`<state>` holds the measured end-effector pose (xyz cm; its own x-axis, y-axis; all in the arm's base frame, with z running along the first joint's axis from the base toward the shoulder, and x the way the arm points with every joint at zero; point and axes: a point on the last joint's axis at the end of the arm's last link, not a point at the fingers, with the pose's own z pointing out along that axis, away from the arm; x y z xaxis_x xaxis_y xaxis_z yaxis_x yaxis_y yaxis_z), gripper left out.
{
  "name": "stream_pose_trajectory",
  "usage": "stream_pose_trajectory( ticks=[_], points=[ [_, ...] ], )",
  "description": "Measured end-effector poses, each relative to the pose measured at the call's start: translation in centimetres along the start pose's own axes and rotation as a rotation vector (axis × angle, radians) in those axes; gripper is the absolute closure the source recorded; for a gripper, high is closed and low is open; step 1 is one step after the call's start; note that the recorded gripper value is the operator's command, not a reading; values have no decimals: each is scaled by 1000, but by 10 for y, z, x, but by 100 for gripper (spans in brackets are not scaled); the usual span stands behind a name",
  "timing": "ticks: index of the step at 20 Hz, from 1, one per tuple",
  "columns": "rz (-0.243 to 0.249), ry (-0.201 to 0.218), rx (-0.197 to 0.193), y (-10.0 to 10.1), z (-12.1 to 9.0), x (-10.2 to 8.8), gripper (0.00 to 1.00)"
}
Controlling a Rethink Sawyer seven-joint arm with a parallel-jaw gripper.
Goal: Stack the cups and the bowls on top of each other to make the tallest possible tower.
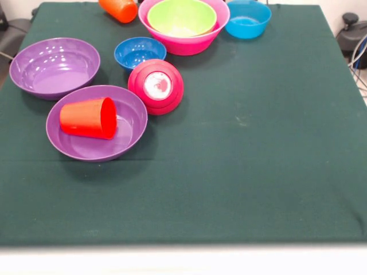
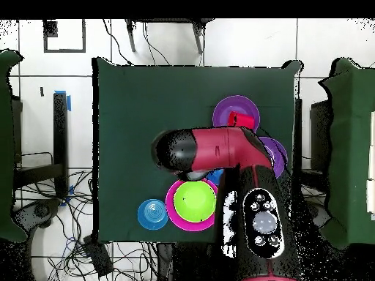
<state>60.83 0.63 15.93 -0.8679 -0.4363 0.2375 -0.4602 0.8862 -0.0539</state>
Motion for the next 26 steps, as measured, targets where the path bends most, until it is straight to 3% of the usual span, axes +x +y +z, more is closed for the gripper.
stream_pose_trajectory(
  ticks=[3, 7, 13, 19, 26],
  points=[
    [-5, -42, 31, -6, -16, -22, 0],
    [-7, -129, 77, -17, -45, -65, 0],
    [10, -244, 94, -31, -75, -125, 0],
    [18, -272, 81, -34, -68, -153, 0],
    [10, -240, 46, -25, -32, -160, 0]
  ],
)
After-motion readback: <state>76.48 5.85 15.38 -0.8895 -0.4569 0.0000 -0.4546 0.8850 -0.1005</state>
